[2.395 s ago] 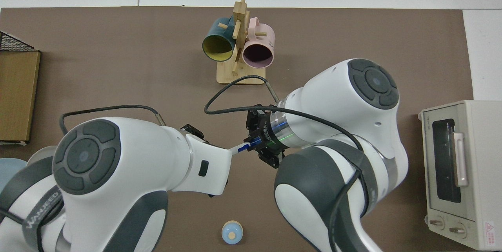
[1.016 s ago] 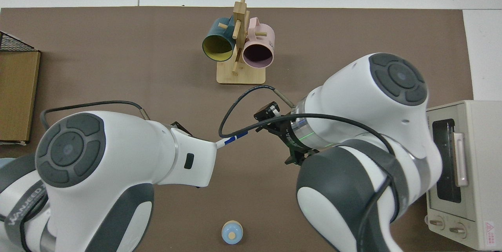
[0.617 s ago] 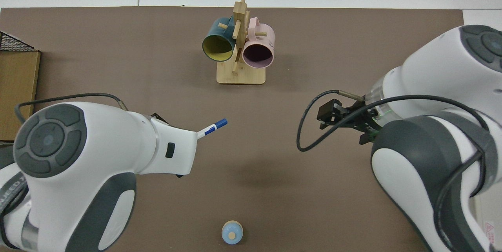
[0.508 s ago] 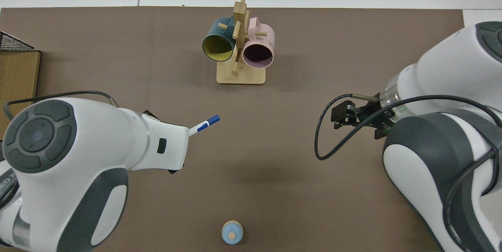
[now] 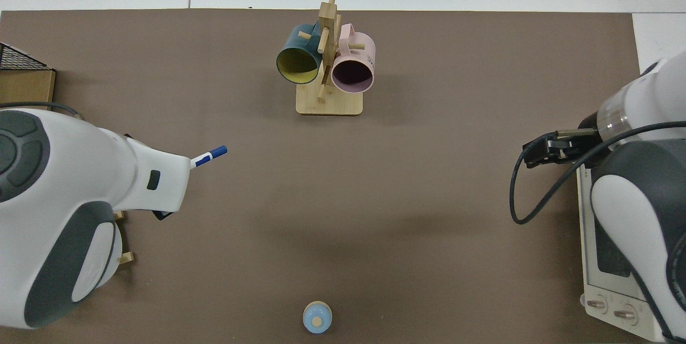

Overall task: Put markers into pen holder
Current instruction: 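Carry the marker outward with the left gripper while the right gripper retracts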

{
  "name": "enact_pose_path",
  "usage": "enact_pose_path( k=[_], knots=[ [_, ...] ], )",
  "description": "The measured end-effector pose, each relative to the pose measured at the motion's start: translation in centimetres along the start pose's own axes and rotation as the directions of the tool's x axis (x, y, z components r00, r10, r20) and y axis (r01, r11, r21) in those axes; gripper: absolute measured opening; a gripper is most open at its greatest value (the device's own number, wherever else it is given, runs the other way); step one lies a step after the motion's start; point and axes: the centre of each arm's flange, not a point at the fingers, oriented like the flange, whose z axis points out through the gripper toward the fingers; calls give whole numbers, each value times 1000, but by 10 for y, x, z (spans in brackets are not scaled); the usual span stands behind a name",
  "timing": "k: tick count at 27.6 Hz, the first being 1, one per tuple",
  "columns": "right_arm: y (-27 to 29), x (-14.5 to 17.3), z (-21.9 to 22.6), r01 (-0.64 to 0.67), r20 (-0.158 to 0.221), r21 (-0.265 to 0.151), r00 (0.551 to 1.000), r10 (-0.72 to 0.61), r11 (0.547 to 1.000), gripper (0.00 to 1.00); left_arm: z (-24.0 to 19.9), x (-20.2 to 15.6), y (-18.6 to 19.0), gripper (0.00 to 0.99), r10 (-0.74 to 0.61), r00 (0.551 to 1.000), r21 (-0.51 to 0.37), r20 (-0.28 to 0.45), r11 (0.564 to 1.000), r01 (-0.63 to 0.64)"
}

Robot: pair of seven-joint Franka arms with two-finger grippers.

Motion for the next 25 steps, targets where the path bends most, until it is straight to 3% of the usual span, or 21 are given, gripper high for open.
enact_pose_path(
  k=[12, 25],
  knots=[
    [15, 2, -42, -17, -89, 9, 996, 18, 1000, 1000, 4, -67, -55, 167, 102, 956, 121, 277, 983, -140],
    [27, -1, -50, -39, -106, 12, 994, 40, 999, 1000, -15, -105, -89, 167, 174, 830, 203, 531, 924, -323]
  ],
)
